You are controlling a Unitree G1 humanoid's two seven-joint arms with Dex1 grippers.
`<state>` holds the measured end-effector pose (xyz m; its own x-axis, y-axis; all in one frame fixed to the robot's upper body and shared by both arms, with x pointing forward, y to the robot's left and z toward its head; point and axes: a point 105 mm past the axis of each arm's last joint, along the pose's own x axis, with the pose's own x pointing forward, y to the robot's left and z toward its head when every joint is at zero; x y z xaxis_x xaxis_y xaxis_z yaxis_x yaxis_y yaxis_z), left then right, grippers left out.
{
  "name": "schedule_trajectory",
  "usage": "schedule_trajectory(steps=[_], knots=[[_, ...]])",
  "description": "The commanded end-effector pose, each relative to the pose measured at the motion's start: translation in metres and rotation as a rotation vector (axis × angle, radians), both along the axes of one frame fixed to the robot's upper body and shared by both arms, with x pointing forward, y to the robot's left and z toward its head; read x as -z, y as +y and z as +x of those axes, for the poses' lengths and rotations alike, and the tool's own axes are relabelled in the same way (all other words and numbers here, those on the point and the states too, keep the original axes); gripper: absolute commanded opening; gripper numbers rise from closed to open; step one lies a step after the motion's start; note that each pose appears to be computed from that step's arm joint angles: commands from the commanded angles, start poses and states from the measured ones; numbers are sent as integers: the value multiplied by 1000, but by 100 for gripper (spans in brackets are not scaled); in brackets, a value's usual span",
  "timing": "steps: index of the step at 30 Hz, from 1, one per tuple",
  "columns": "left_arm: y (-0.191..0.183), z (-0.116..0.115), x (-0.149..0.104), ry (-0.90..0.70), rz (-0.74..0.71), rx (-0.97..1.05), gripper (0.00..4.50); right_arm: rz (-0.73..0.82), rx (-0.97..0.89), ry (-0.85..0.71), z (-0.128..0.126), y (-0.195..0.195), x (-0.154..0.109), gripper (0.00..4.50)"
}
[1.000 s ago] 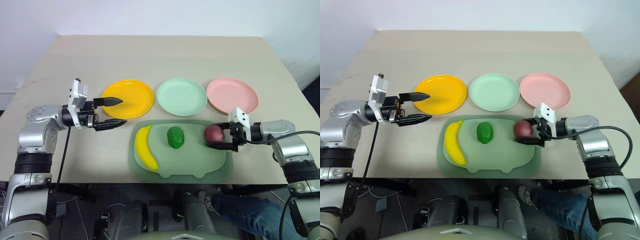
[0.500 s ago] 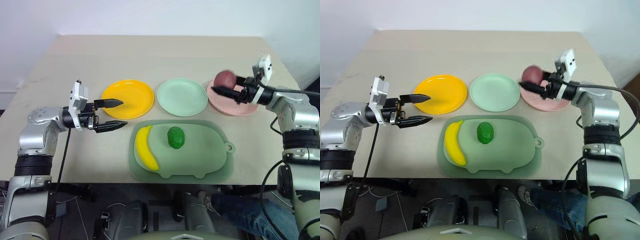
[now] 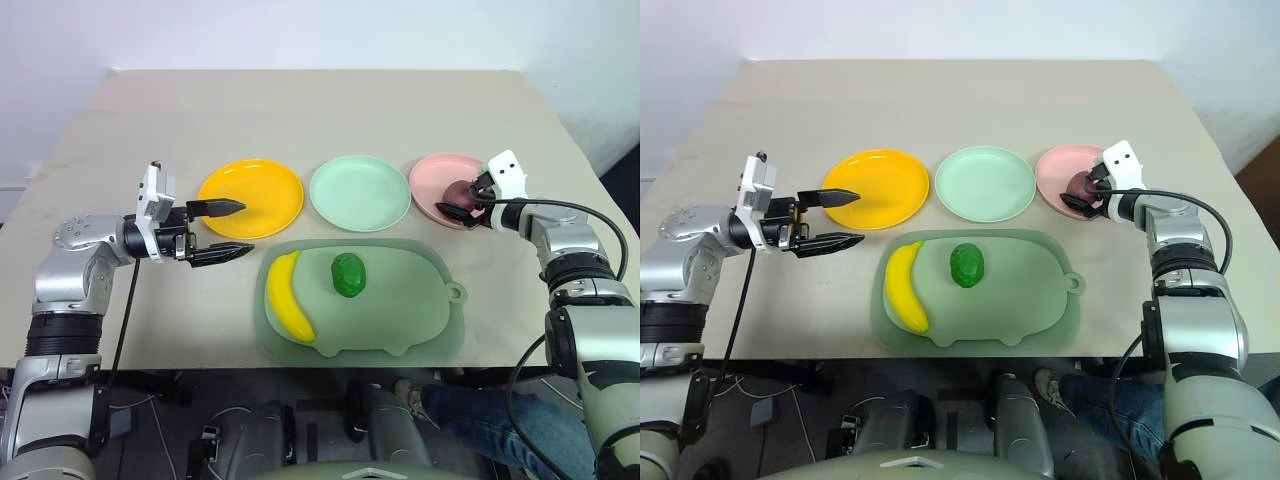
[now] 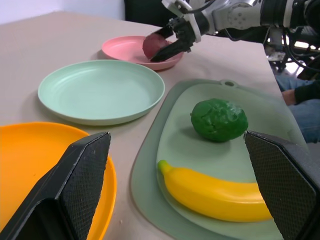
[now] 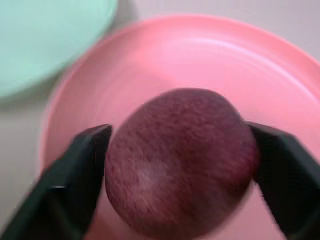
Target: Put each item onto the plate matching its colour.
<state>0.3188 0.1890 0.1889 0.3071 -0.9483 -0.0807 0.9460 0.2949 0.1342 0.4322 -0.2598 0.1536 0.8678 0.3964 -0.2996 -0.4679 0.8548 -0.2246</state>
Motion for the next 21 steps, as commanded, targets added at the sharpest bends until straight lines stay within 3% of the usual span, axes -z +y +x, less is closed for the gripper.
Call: schedule_trajectory(steps=[1, 6, 8, 12, 18, 21], knots=[[3, -2, -13, -50, -11, -3, 450, -9, -38, -112, 4, 4, -27, 449], [2, -3, -13, -48, -12, 3, 450, 232, -178, -266, 0, 29, -74, 449], [2, -3, -12, -48, -11, 4, 450, 319, -293, -268, -9, 46, -82, 449], [1, -3, -13, -52, -14, 7, 450, 362, -460, -262, -34, 73, -75, 449], [1, -4, -14, -51, -15, 12, 450, 401, -551, -238, -59, 100, -60, 449], [1, -4, -14, -47, -16, 10, 450, 503, -574, -210, -70, 112, -60, 449]])
